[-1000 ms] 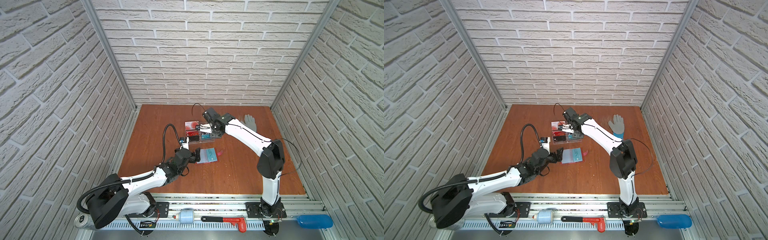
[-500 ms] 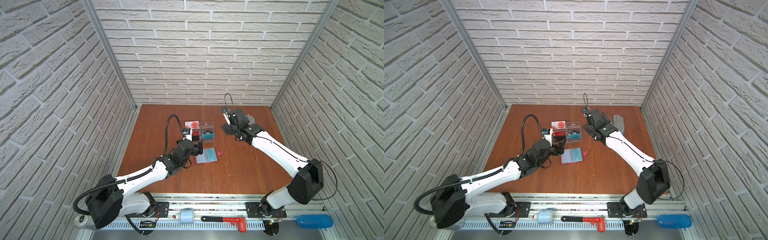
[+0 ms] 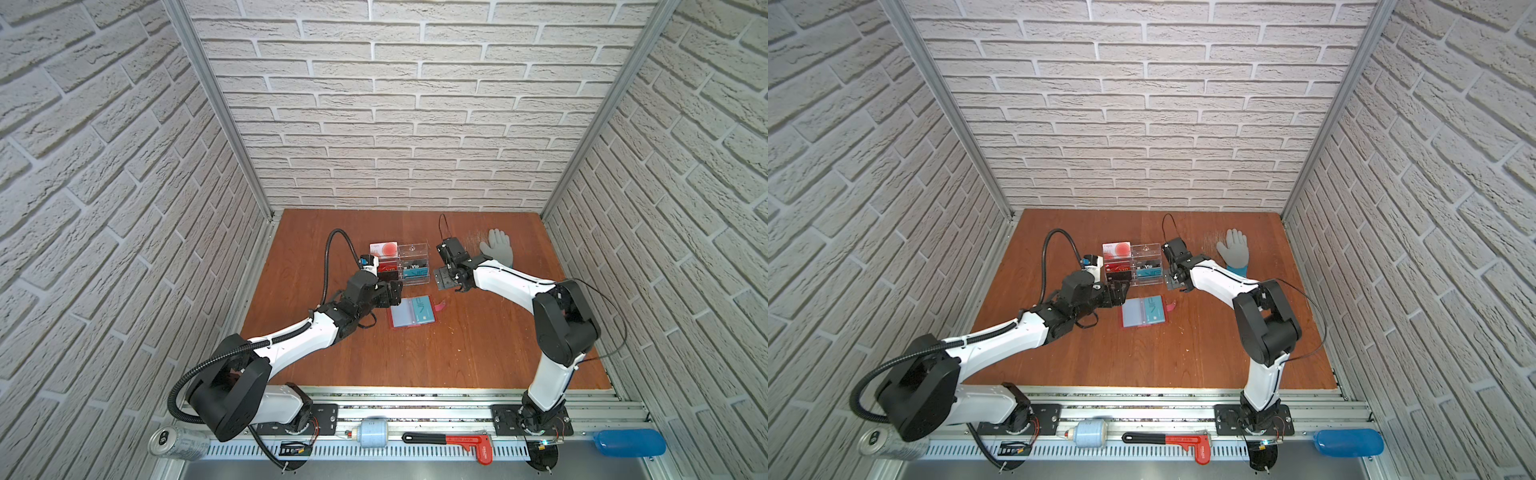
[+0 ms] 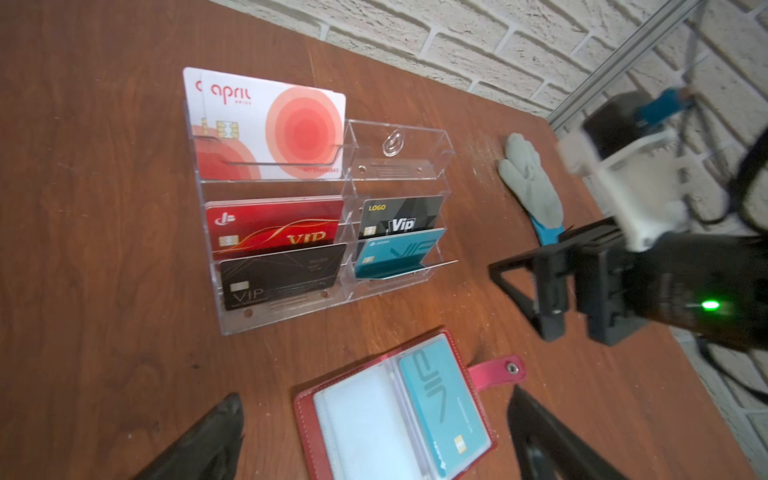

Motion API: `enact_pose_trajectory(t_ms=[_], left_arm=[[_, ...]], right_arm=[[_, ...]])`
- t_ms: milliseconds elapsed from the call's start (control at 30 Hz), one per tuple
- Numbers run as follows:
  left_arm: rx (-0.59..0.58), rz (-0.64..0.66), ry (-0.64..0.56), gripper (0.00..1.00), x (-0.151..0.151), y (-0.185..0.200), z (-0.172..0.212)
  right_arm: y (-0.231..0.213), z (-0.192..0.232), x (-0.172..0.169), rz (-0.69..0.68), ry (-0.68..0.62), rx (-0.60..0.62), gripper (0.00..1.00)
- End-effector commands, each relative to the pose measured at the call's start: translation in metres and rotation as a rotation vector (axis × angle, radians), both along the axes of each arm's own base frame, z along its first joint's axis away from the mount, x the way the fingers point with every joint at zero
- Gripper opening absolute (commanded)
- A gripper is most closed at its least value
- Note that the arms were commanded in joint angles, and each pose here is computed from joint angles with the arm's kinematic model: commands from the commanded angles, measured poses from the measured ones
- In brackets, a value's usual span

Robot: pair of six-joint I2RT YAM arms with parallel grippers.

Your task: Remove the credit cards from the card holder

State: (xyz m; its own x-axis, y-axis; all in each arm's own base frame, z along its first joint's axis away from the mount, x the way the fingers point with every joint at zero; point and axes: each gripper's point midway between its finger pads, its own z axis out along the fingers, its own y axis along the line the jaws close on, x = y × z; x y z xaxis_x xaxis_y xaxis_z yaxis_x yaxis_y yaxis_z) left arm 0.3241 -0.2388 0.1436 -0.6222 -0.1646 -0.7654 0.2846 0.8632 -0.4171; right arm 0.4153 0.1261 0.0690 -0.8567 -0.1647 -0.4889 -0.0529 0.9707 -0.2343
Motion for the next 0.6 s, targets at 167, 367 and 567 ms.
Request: enact_pose_trajectory(t_ms=[167,367,567], left_arm=[[-0.078,-0.059,0.017,0.98,-0.001,-0.012,-0.008],[-0.095,-0.059,0.037,0.98,-0.001,-0.012,-0.011],[-0.109,-0.064,0.073,0.98,0.002,-0.015,-0.02]], right_arm=[[0.013,-0.002,0.014,-0.03,-0.034,0.084,1.0],[0.016,-0.006,0.02,-0.035,-0.039,0.1,1.0],[0.023,-0.006,0.03,-0.034,-0.054,0.12,1.0]])
